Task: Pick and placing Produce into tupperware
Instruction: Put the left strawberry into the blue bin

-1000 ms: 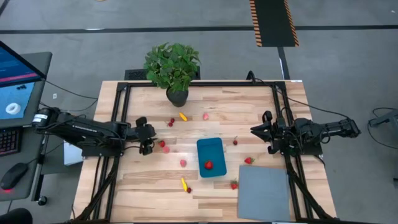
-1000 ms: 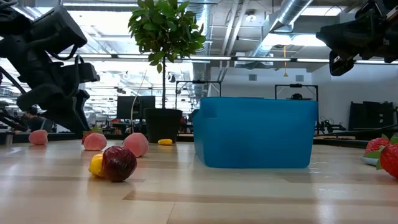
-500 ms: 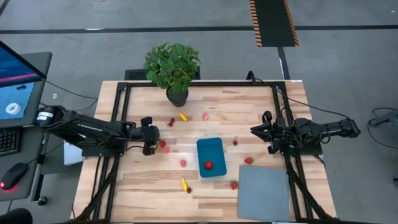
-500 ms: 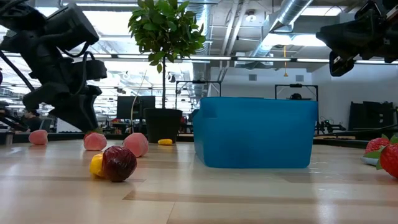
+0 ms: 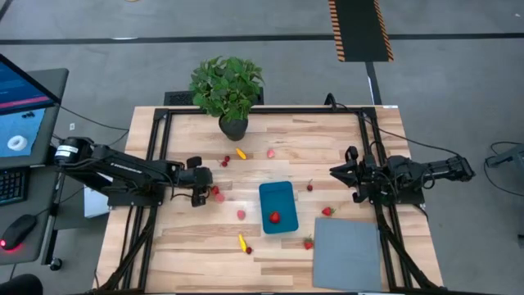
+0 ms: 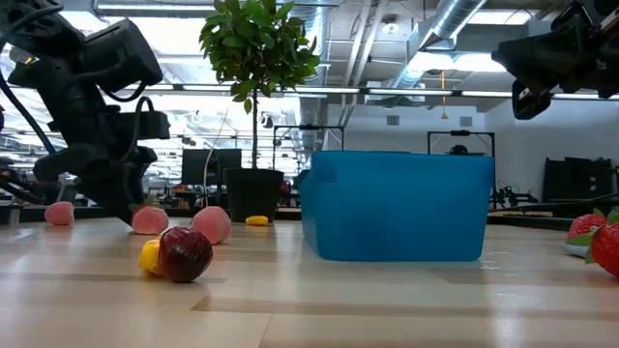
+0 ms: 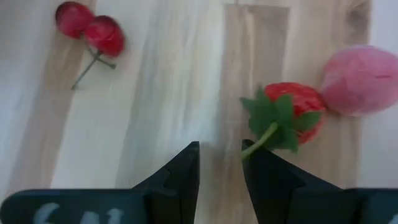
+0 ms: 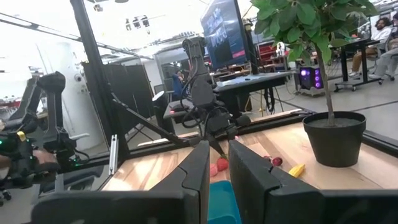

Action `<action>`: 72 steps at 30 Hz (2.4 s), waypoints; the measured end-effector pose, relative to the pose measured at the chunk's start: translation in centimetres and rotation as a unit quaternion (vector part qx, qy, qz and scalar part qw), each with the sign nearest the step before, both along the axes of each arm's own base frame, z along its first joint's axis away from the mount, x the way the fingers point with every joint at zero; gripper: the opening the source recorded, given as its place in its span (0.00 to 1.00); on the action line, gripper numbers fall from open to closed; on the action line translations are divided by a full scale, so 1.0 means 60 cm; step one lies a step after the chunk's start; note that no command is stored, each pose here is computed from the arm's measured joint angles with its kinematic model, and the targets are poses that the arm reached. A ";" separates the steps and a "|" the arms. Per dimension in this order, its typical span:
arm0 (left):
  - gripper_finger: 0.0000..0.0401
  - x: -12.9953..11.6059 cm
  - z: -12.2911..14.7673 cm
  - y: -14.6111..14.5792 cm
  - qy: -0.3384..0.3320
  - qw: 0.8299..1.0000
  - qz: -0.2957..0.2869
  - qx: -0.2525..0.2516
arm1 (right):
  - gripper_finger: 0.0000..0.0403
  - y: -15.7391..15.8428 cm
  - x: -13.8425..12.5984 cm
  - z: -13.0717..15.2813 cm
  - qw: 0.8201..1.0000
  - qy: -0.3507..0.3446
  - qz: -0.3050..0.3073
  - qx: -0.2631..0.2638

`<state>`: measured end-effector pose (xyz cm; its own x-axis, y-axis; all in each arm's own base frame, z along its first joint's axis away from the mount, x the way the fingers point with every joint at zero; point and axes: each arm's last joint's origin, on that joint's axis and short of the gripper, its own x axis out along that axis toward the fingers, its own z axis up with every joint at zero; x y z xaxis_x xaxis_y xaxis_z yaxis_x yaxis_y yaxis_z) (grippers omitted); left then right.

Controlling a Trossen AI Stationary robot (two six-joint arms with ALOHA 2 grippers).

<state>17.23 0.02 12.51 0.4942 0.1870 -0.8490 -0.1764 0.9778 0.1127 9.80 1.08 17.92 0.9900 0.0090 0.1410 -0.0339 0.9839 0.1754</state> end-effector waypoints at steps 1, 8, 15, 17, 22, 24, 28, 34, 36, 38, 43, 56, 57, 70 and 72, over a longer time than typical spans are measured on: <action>0.27 0.001 0.000 -0.001 -0.002 1.000 -0.002 -0.005 | 0.21 0.000 0.000 0.000 1.000 0.001 0.000 0.000; 0.27 0.002 0.001 -0.003 -0.006 1.000 -0.010 -0.024 | 0.21 0.000 0.000 -0.003 1.000 0.011 0.001 0.008; 0.16 0.002 0.001 -0.005 -0.009 0.999 -0.008 -0.053 | 0.21 0.000 0.001 -0.004 1.000 0.013 0.001 0.007; 0.08 0.002 0.000 -0.006 -0.009 0.998 -0.009 -0.068 | 0.21 0.000 0.001 -0.004 1.000 0.014 0.001 0.007; 0.01 0.002 0.000 -0.007 -0.010 0.997 0.003 -0.083 | 0.21 0.000 0.001 -0.004 1.000 0.014 0.001 0.007; 0.01 0.002 0.001 -0.006 -0.012 0.997 0.012 -0.079 | 0.21 0.000 0.001 -0.004 1.000 0.013 0.001 0.007; 0.00 0.004 0.003 -0.006 -0.015 0.996 0.025 -0.080 | 0.21 0.000 0.001 -0.004 1.000 0.013 0.001 0.007; 0.00 0.028 0.035 -0.005 -0.046 0.997 0.023 -0.063 | 0.21 -0.001 0.001 -0.004 1.000 0.014 -0.010 0.009; 0.00 0.038 0.051 -0.004 -0.058 0.997 0.020 -0.043 | 0.21 -0.001 0.001 -0.004 1.000 0.014 -0.010 0.008; 0.00 0.048 0.067 -0.003 -0.073 0.997 0.014 -0.023 | 0.21 -0.001 0.001 -0.004 1.000 0.014 -0.010 0.008; 0.00 0.070 0.106 0.002 -0.109 0.993 0.007 0.043 | 0.21 -0.001 0.001 -0.004 1.000 0.014 -0.010 0.008; 0.00 0.104 0.177 -0.013 -0.179 0.950 -0.062 0.247 | 0.21 -0.001 0.001 -0.004 1.000 0.014 -0.010 0.009; 0.00 0.105 0.179 -0.015 -0.177 0.946 -0.068 0.264 | 0.21 -0.001 0.001 -0.004 1.000 0.014 -0.010 0.009; 0.00 0.110 0.192 -0.039 -0.063 0.854 -0.073 0.511 | 0.21 -0.002 0.000 -0.004 1.000 0.014 -0.022 0.010; 0.00 0.118 0.184 -0.040 -0.037 0.842 -0.077 0.533 | 0.21 -0.002 0.001 -0.004 1.000 0.014 -0.022 0.010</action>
